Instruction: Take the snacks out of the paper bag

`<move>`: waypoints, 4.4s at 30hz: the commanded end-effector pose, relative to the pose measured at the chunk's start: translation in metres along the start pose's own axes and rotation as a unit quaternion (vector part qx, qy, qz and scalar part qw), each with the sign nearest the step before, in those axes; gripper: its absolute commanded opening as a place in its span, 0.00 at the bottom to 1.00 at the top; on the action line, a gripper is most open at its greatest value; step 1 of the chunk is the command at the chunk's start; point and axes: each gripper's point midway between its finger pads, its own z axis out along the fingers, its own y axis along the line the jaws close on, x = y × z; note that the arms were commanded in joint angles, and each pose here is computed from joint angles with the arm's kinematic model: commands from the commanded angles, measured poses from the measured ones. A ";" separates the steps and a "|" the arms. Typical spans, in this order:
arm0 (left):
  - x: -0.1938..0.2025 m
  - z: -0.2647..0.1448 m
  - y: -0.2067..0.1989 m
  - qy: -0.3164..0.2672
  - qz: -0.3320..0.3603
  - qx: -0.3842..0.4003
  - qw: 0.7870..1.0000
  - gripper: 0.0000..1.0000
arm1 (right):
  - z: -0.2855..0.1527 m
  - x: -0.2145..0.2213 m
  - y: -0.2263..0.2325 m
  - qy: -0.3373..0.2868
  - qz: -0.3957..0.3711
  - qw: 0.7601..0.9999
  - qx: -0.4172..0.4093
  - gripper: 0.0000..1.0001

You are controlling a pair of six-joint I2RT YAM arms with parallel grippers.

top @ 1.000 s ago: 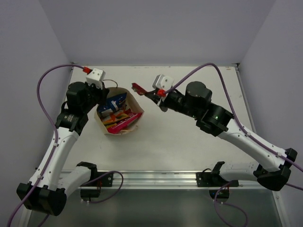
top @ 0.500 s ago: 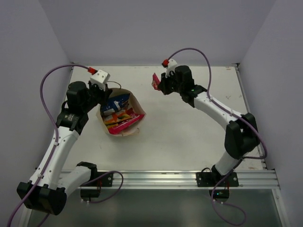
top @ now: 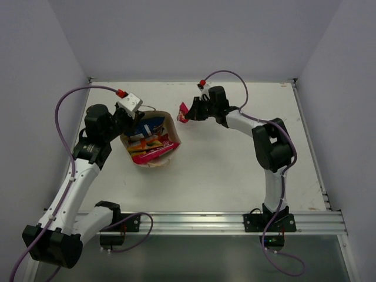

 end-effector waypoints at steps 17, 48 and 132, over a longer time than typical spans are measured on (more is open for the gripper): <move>-0.035 -0.013 -0.009 -0.063 0.061 0.019 0.996 0.00 | -0.102 -0.038 0.041 -0.039 -0.139 0.989 0.037 0.57; -0.032 -0.029 -0.028 -0.084 0.062 0.044 0.994 0.00 | -0.104 0.077 0.275 0.003 -0.489 0.859 -0.151 0.54; -0.016 -0.038 -0.031 -0.076 0.017 0.025 0.997 0.00 | -0.039 0.077 0.233 -0.025 -0.475 0.879 -0.021 0.40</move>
